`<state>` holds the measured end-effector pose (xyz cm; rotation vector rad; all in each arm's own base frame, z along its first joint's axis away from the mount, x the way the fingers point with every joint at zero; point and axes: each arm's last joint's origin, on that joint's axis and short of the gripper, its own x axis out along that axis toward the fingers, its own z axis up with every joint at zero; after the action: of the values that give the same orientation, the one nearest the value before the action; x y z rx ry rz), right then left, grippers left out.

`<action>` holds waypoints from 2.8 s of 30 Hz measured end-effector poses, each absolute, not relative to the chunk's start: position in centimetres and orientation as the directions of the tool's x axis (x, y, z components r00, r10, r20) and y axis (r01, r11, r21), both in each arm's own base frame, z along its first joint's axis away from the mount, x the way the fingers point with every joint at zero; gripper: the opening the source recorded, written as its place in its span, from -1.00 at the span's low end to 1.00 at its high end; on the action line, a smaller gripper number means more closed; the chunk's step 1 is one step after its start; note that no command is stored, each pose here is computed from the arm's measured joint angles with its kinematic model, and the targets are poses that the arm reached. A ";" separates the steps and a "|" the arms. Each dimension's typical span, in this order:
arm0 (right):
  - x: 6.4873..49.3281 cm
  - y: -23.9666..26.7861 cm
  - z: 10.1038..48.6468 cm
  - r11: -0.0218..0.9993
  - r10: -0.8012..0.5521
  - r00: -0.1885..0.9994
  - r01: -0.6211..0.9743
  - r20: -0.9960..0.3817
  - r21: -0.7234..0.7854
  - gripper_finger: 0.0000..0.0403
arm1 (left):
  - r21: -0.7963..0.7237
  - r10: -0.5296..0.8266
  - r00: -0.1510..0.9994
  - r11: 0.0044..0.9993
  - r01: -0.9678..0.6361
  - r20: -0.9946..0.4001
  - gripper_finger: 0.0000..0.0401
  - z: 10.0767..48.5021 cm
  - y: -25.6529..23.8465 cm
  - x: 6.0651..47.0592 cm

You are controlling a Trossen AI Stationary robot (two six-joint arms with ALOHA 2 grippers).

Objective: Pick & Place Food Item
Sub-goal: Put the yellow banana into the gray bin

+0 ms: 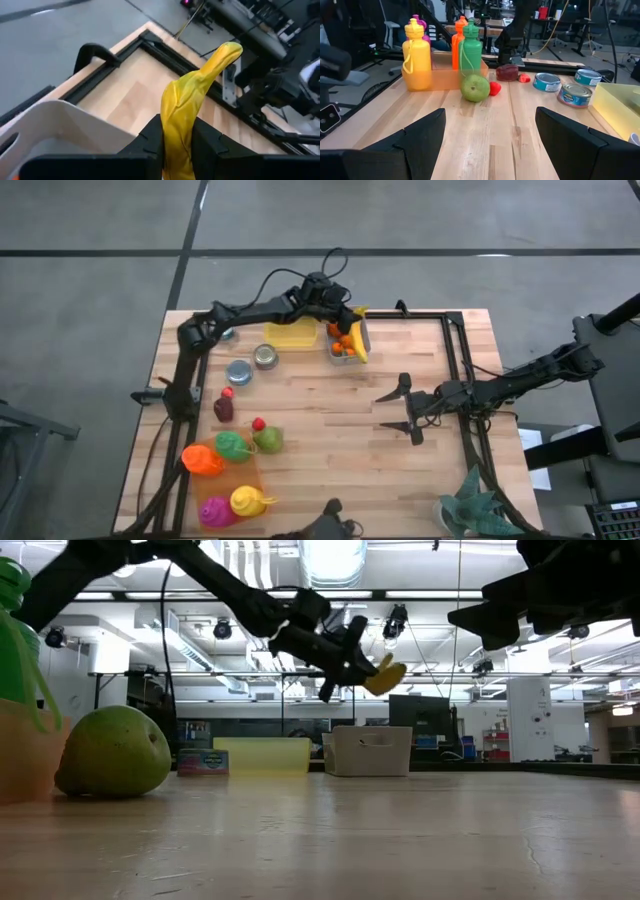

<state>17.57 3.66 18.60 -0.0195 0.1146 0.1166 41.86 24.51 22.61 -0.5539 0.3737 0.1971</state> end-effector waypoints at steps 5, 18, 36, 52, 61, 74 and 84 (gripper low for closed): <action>17.6 3.7 18.6 0.993 0.116 0.987 -0.118 -0.115 -0.013 0.52 | -0.474 0.088 0.904 0.827 -0.301 -0.419 -0.69 22.0 25.5 42.4; 17.6 3.7 18.7 0.993 0.116 0.987 -0.117 -0.109 -0.012 0.52 | -0.494 0.182 0.860 0.754 -0.433 -0.476 -0.69 20.9 26.3 41.8; 17.6 3.7 18.6 0.993 0.114 0.987 -0.116 -0.112 -0.013 0.52 | -0.525 0.235 0.780 0.624 -0.579 -0.580 -0.69 17.6 26.6 42.0; 17.6 3.7 18.6 0.993 0.115 0.987 -0.117 -0.114 -0.013 0.52 | -0.524 0.235 0.777 0.622 -0.581 -0.584 -0.39 17.5 26.7 42.0; 17.6 3.7 18.6 0.993 0.115 0.987 -0.117 -0.114 -0.015 0.52 | -0.528 0.229 0.783 0.626 -0.574 -0.579 0.09 17.6 26.7 42.0; 17.6 3.7 18.6 0.993 0.115 0.987 -0.117 -0.114 -0.012 0.52 | -0.556 0.186 0.822 0.655 -0.512 -0.538 0.44 19.9 27.0 42.6; 17.6 3.7 18.6 0.993 0.115 0.987 -0.117 -0.114 -0.012 0.52 | -0.498 0.175 0.769 0.670 -0.550 -0.615 0.44 21.5 27.0 42.5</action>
<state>17.58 3.65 18.61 -0.0186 0.1136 0.1166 42.50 26.96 21.55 -0.7289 0.5619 0.4332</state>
